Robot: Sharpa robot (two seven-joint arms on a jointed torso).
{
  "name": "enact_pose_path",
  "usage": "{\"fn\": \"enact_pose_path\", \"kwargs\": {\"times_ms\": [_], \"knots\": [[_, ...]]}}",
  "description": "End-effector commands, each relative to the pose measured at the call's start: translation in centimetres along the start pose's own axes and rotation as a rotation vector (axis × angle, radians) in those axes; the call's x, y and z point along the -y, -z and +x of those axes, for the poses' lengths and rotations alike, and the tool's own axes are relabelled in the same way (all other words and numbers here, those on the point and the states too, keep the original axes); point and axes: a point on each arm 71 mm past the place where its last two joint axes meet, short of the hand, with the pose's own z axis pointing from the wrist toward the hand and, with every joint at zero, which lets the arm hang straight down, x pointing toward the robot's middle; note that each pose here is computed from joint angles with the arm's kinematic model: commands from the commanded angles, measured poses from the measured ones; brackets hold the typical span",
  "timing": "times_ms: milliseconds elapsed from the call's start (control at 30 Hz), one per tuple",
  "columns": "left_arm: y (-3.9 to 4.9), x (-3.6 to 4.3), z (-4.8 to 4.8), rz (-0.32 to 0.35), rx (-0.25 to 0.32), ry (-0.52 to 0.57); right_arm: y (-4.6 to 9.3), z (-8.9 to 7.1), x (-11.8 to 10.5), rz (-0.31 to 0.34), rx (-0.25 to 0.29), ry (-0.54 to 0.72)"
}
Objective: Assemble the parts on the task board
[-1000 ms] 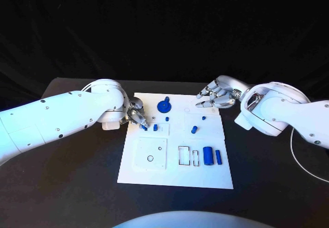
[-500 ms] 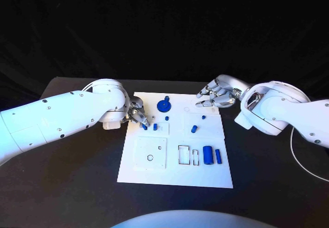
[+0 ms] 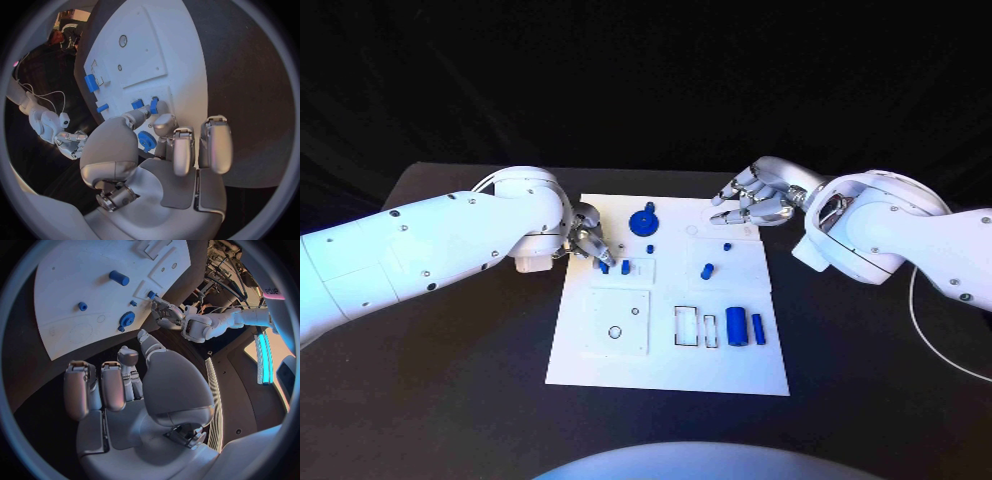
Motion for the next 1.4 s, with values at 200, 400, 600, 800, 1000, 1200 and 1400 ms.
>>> {"fn": "enact_pose_path", "kwargs": {"times_ms": [200,400,600,800,1000,1200,1400], "knots": [[-0.52,-0.02,1.13,-0.013,-0.047,-0.025,0.01,-0.03,-0.16,-0.014,0.013,0.000],[-0.53,0.07,1.19,-0.013,-0.054,-0.034,0.01,-0.06,-0.16,-0.016,0.015,-0.001],[-0.52,0.13,1.24,-0.013,-0.060,-0.041,0.02,-0.05,-0.20,-0.018,0.016,-0.001],[-0.51,0.14,1.29,-0.014,-0.065,-0.045,0.02,-0.05,-0.22,-0.019,0.017,-0.002],[-0.48,0.19,1.32,-0.014,-0.066,-0.047,0.02,-0.04,-0.22,-0.019,0.016,-0.001],[-0.38,0.36,1.37,-0.009,-0.065,-0.049,0.00,-0.03,-0.23,-0.019,0.015,-0.001],[-0.28,0.43,1.35,-0.007,-0.060,-0.050,-0.01,-0.01,-0.22,-0.019,0.013,-0.001]]}}
